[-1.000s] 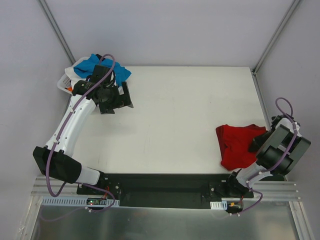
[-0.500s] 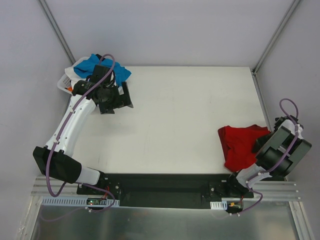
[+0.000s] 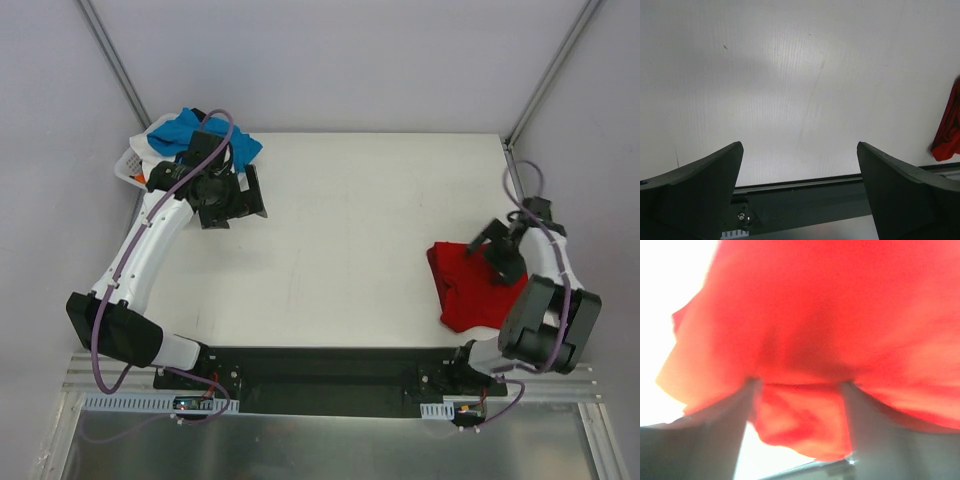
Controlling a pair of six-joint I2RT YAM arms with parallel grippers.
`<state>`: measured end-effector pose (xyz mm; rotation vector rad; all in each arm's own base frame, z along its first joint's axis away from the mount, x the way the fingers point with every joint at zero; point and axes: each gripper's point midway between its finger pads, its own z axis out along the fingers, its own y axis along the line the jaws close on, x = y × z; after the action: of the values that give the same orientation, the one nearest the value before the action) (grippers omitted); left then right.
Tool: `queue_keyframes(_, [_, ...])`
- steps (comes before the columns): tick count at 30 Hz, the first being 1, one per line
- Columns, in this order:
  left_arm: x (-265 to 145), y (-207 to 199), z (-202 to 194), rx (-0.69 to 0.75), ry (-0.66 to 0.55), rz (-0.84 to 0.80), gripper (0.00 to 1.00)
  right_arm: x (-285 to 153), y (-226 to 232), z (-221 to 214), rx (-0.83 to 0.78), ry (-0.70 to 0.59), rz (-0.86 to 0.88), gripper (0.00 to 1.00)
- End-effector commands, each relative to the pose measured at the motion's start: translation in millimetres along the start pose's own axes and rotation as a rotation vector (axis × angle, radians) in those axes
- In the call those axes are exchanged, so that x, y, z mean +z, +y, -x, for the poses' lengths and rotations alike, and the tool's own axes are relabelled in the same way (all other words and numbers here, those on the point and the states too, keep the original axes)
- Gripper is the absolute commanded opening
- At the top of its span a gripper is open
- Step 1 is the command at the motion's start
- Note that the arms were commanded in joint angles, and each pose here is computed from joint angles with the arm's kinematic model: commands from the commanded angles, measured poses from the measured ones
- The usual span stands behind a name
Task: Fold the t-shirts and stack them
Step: Grab the tshirt from the pile
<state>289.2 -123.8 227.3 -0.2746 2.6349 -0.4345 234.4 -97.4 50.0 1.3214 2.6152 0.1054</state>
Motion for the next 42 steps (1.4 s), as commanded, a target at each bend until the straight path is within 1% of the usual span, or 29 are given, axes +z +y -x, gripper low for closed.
queue_keyframes(1, [-8.9, 14.0, 16.4, 0.065, -0.079, 0.114, 0.99, -74.4, 112.7, -14.2, -0.375, -0.242, 0.292, 0.96])
queue_keyframes(2, [-8.0, 40.2, 25.8, 0.084, -0.112, 0.263, 0.99, -77.7, 119.4, -21.1, -0.357, -0.222, 0.320, 0.96])
queue_keyframes(3, [-3.9, 50.0, 30.9, 0.095, -0.115, 0.326, 0.99, -78.0, 125.9, -33.5, -0.365, -0.180, 0.357, 0.96])
queue_keyframes(5, [17.9, 66.0, 34.6, 0.116, -0.069, 0.420, 0.99, -80.6, 131.8, -46.0, -0.389, -0.157, 0.381, 0.96])
queue_keyframes(6, [25.7, 74.2, 35.1, 0.112, -0.049, 0.457, 0.99, -85.3, 138.2, -59.5, -0.444, -0.144, 0.390, 0.96])
queue_keyframes(7, [41.6, 88.4, 34.1, 0.083, 0.003, 0.492, 0.99, -90.2, 141.6, -67.0, -0.482, -0.141, 0.400, 0.96])
queue_keyframes(8, [48.4, 93.9, 35.2, 0.045, 0.018, 0.497, 0.99, -94.1, 143.7, -73.5, -0.511, -0.135, 0.405, 0.96])
queue_keyframes(9, [58.1, 93.6, 36.8, 0.009, 0.036, 0.461, 0.99, -99.2, 146.3, -87.3, -0.564, -0.109, 0.416, 0.96])
queue_keyframes(11, [74.3, 105.4, 44.2, -0.062, 0.060, 0.430, 0.99, -99.1, 144.8, -99.4, -0.595, -0.075, 0.419, 0.96])
queue_keyframes(12, [79.5, 102.7, 47.0, -0.080, 0.071, 0.389, 0.99, -96.5, 139.6, -106.0, -0.603, -0.053, 0.402, 0.96])
queue_keyframes(13, [85.0, 100.2, 56.4, -0.084, 0.066, 0.372, 0.99, -88.1, 131.0, -110.0, -0.597, -0.032, 0.371, 0.96])
queue_keyframes(16, [84.5, 89.8, 77.5, -0.061, 0.031, 0.324, 0.99, -66.2, 107.0, -118.6, -0.584, 0.018, 0.290, 0.96])
queue_keyframes(17, [83.6, 87.9, 81.5, -0.050, 0.024, 0.317, 0.99, -62.8, 103.0, -121.0, -0.582, 0.030, 0.282, 0.98])
queue_keyframes(18, [82.2, 85.9, 85.7, -0.046, 0.014, 0.311, 0.99, -60.3, 101.2, -122.6, -0.574, 0.041, 0.287, 0.88])
queue_keyframes(20, [82.9, 83.9, 92.2, -0.033, 0.006, 0.303, 0.99, -52.8, 93.7, -126.0, -0.554, 0.062, 0.270, 0.65])
queue_keyframes(21, [82.8, 85.1, 94.6, -0.034, 0.002, 0.304, 0.99, -49.9, 92.1, -124.1, -0.538, 0.063, 0.270, 0.43])
queue_keyframes(22, [86.6, 87.0, 96.0, -0.034, 0.008, 0.307, 0.99, -47.4, 90.0, -123.6, -0.526, 0.068, 0.265, 0.33])
queue_keyframes(23, [88.0, 89.3, 95.6, -0.036, 0.015, 0.310, 0.99, -43.4, 87.5, -124.5, -0.514, 0.082, 0.256, 0.10])
queue_keyframes(24, [90.4, 91.6, 95.6, -0.039, 0.021, 0.313, 0.99, -41.3, 86.1, -124.9, -0.509, 0.092, 0.251, 0.01])
queue_keyframes(29, [106.5, 112.4, 98.9, -0.070, 0.058, 0.335, 0.97, -46.6, 90.0, -118.6, -0.500, 0.088, 0.269, 0.02])
queue_keyframes(30, [103.3, 111.0, 106.7, -0.074, 0.035, 0.329, 0.97, -53.5, 96.7, -116.7, -0.503, 0.082, 0.295, 0.07])
queue_keyframes(31, [103.1, 112.1, 112.3, -0.074, 0.024, 0.330, 0.99, -57.7, 99.7, -116.2, -0.504, 0.082, 0.307, 0.19])
queue_keyframes(32, [100.9, 112.6, 119.6, -0.065, 0.006, 0.330, 0.99, -61.4, 102.3, -116.4, -0.503, 0.085, 0.318, 0.42])
queue_keyframes(33, [92.5, 107.0, 137.5, -0.057, -0.047, 0.316, 0.99, -69.6, 107.8, -115.7, -0.506, 0.087, 0.340, 0.47])
queue_keyframes(35, [92.1, 104.7, 153.7, -0.048, -0.074, 0.299, 0.99, -77.6, 111.4, -115.4, -0.513, 0.090, 0.354, 0.48])
queue_keyframes(36, [86.6, 99.1, 165.7, -0.050, -0.108, 0.278, 0.99, -80.6, 109.7, -118.0, -0.520, 0.103, 0.352, 0.47])
queue_keyframes(38, [87.9, 95.1, 174.4, -0.063, -0.123, 0.258, 0.99, -87.7, 108.6, -119.5, -0.535, 0.115, 0.347, 0.46])
queue_keyframes(42, [66.8, 79.9, 206.5, -0.052, -0.250, 0.216, 0.99, -87.3, 101.0, -129.1, -0.572, 0.158, 0.329, 0.46])
